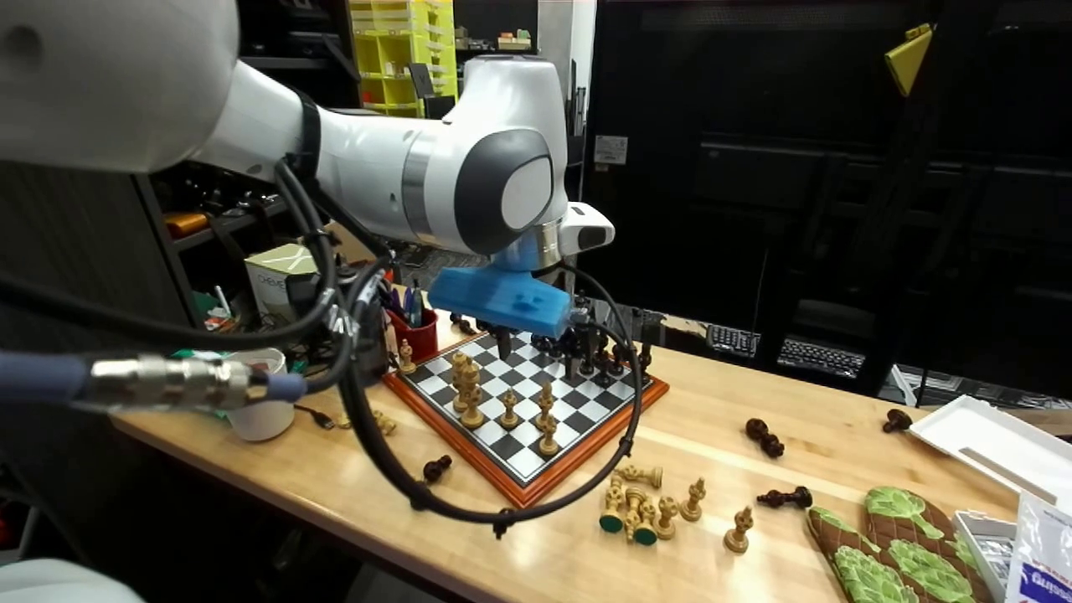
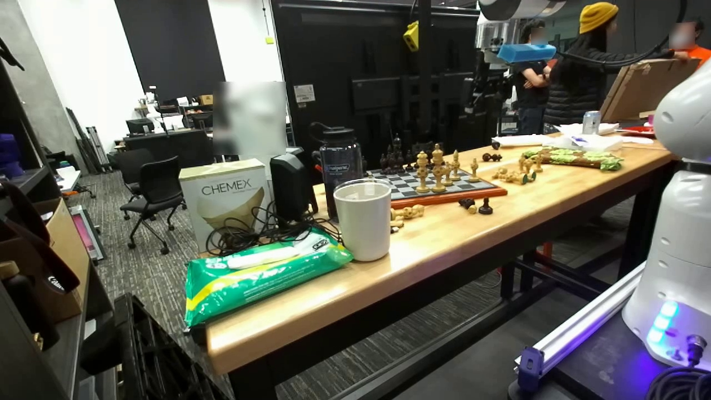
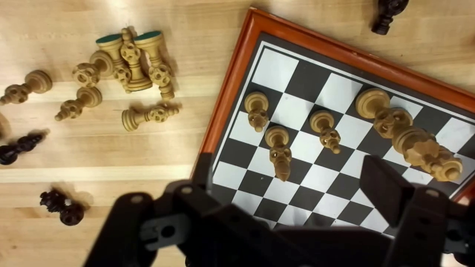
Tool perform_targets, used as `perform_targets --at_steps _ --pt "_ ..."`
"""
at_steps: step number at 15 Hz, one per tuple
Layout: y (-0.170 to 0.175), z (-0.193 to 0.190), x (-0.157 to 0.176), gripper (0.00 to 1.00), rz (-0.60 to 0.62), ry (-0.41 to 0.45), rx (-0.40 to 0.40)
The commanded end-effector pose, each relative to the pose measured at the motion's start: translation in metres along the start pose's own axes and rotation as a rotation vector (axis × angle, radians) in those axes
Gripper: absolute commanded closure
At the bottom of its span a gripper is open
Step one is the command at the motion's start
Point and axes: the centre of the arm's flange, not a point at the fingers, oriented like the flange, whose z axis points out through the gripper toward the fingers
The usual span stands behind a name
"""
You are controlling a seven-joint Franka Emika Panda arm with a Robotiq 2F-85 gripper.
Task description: Pick up one chess piece from the table and put it on the chess board
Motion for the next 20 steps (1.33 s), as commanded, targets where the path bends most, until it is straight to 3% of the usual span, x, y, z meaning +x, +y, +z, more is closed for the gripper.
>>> perform_targets --at_steps 1,8,13,20 --pt "0.006 0.004 0.006 0.0 0.008 -0.01 -0.003" --pt "0.071 0.035 0.038 0.0 0.085 -0.075 -0.014" --pt "0.123 0.061 0.062 0.0 0.165 -0.109 -0.065" --pt "0.184 0.082 0.068 0.0 0.265 -0.142 -0.083"
